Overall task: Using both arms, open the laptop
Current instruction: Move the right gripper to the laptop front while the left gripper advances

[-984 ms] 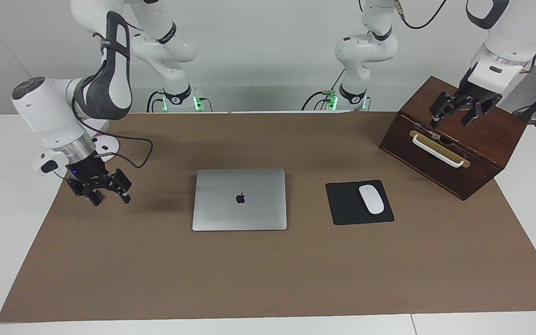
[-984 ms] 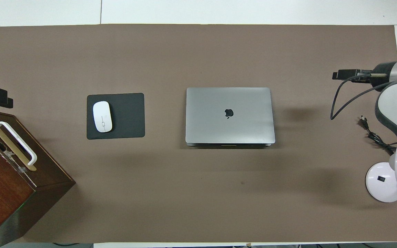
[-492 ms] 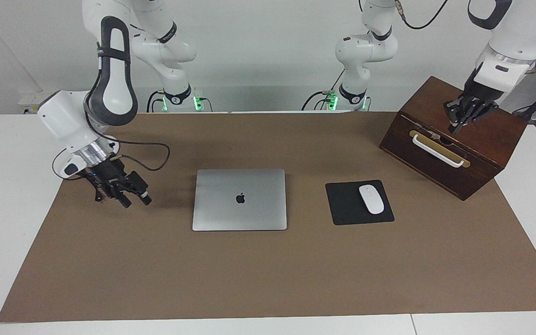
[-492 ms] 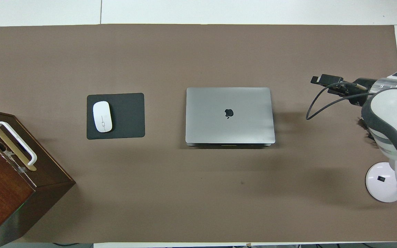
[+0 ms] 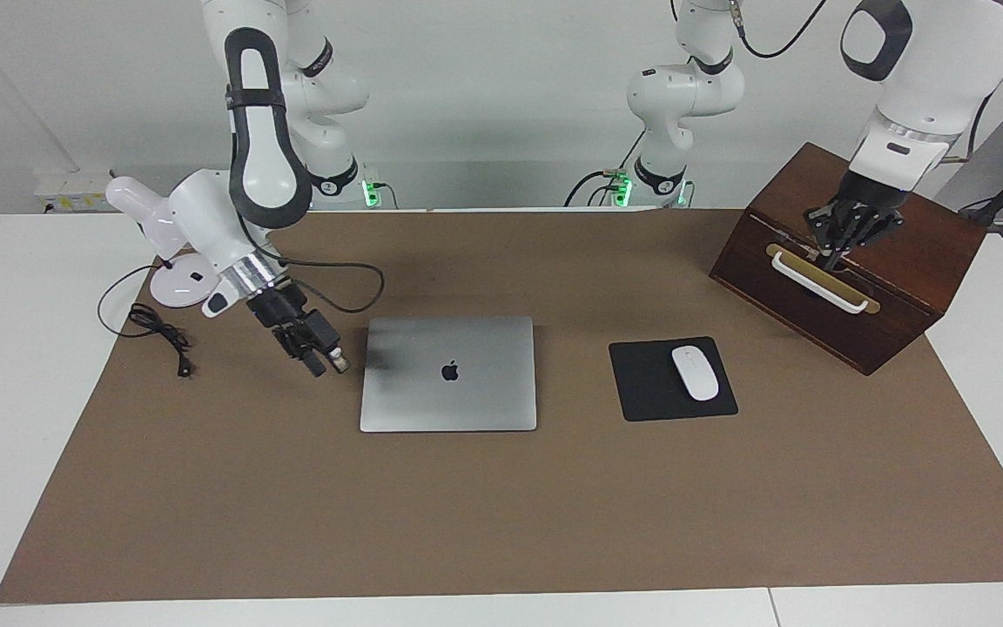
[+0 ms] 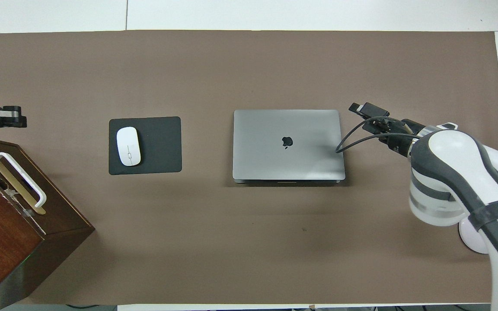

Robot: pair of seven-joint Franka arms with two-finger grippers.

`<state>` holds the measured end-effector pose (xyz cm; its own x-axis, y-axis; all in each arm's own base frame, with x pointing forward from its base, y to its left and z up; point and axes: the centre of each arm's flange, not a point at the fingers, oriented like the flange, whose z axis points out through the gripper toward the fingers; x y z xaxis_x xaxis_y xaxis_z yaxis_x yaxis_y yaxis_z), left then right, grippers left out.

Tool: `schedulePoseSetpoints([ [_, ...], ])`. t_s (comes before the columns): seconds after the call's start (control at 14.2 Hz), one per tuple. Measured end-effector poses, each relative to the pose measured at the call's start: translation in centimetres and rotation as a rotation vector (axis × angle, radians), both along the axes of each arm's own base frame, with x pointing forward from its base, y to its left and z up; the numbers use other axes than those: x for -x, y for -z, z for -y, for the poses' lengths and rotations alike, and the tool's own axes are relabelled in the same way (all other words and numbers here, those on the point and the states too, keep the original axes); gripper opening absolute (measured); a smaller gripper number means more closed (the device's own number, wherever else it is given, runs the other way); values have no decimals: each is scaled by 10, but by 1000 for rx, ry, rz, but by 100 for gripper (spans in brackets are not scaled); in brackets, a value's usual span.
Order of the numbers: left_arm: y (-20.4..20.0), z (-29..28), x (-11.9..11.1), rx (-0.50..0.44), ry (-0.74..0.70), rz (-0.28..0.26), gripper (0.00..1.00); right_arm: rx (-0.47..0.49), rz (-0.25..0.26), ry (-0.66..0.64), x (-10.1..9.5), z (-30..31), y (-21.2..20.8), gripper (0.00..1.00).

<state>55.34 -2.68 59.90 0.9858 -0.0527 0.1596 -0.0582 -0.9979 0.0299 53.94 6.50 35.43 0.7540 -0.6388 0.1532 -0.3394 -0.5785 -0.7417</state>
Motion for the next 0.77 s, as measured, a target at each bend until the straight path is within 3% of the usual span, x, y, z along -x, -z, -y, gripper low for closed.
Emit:
schedulePoseSetpoints([
  [0.35, 47, 49, 31, 22, 79, 101, 1, 4, -4, 67, 32, -79, 3, 100],
  [0.77, 97, 101, 88, 41, 177, 202, 1, -51, -43, 159, 40, -70, 13, 100],
])
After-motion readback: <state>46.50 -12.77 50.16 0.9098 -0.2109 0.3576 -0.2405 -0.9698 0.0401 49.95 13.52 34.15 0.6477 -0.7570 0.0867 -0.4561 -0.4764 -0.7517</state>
